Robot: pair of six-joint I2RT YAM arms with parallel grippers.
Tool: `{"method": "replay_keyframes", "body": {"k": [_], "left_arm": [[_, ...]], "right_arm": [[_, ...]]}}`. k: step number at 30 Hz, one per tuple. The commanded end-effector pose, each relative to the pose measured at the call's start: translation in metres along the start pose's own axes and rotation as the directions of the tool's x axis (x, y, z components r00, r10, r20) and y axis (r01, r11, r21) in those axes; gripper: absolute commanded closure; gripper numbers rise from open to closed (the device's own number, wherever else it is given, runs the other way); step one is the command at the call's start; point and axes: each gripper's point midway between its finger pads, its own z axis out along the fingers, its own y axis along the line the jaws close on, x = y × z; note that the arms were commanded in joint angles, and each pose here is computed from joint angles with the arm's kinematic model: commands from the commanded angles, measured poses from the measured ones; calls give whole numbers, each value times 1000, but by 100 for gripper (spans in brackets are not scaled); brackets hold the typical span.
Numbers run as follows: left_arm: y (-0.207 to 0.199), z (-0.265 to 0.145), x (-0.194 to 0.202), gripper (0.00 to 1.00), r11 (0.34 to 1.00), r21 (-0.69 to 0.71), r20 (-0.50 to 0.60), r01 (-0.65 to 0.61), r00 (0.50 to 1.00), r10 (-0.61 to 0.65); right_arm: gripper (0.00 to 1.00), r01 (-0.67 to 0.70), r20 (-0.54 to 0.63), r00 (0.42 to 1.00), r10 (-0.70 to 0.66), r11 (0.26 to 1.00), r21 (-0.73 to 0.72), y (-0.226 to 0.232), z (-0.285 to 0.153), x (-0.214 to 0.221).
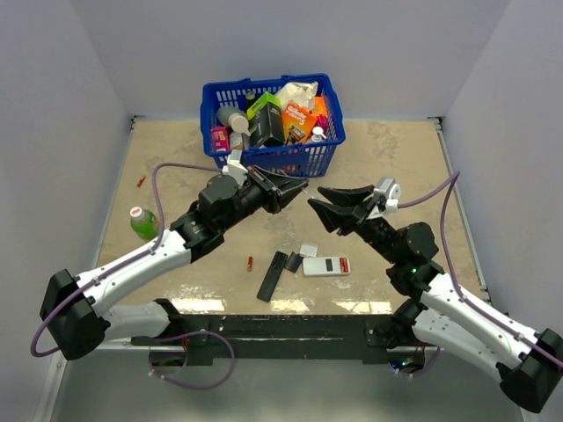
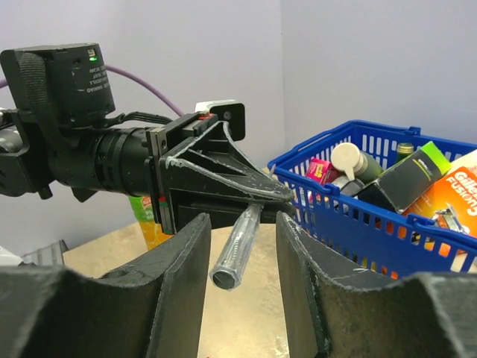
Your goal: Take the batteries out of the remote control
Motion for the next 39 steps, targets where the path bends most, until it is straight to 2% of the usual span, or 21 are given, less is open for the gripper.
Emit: {"method": "replay_keyframes", "body": {"k": [1,6,7,9,14,15,16,17,19,20,21,22,23,25,26,28,29,31,32,33,39], "left_arm": [[-20,-2,3,100,997,71,-2,16,1000,-16],[-17,-3,6,100,998,60,-7,21,1000,-21],[-17,-4,6,100,998,57,-6,23,1000,-22],[-16,-5,5,100,998,56,-3,26,1000,-26],[-15,-8,6,100,998,65,-6,20,1000,-19],[-15,-9,7,96,997,69,-9,17,1000,-16],[-14,-11,7,88,998,69,-12,-6,1000,7],[-8,-11,7,64,999,46,-12,-23,1000,24],[-7,-17,5,45,996,22,5,-84,996,84],[7,-20,3,32,994,-45,7,-103,995,104],[8,-22,-3,29,990,-61,38,-124,991,127],[6,-29,-8,26,984,-62,63,-168,983,172],[15,-34,-11,22,977,-98,71,-187,978,194],[16,-46,-19,21,956,-107,99,-273,954,283],[26,-50,-23,21,939,-145,100,-311,940,327],[33,-59,-34,21,892,-196,118,-408,893,435],[46,-63,-38,21,864,-247,101,-438,875,473],[57,-68,-44,22,799,-294,76,-525,820,567],[70,-72,-46,22,770,-337,47,-542,807,589],[78,-72,-48,23,734,-356,19,-579,780,625],[125,-64,-31,30,623,-320,-194,-714,693,695]], "right_arm": [[56,11,59,998,-11,1000,2,5,6,-24],[72,12,56,998,-13,1000,23,3,6,-22],[84,10,57,998,-12,1000,26,3,5,-22],[97,17,52,998,-19,999,41,0,6,-23],[100,13,26,1000,-15,995,97,-8,5,-22],[100,7,25,1000,-10,993,121,-12,4,-23],[100,-4,27,1000,1,990,139,-14,4,-26],[100,-15,15,1000,13,985,172,-19,4,-26],[100,-30,-16,999,36,965,261,-32,1,-29],[100,-30,-30,999,41,956,291,-36,0,-31],[100,-19,-89,995,54,935,353,-46,-7,-21],[100,-42,-86,993,80,925,378,-47,-7,-31],[100,-23,-161,982,101,903,428,-54,-17,-16],[100,-1,-205,971,125,857,516,-66,-23,-20],[100,43,-309,938,155,835,548,-71,-38,0],[100,50,-366,903,223,794,606,-74,-41,5],[100,106,-468,841,270,767,633,-76,-62,25],[100,96,-494,800,339,741,665,-72,-65,26],[100,151,-568,727,385,718,680,-73,-81,46],[100,160,-584,702,407,709,687,-71,-85,49],[100,251,-686,537,490,683,685,-65,-114,75]]}}
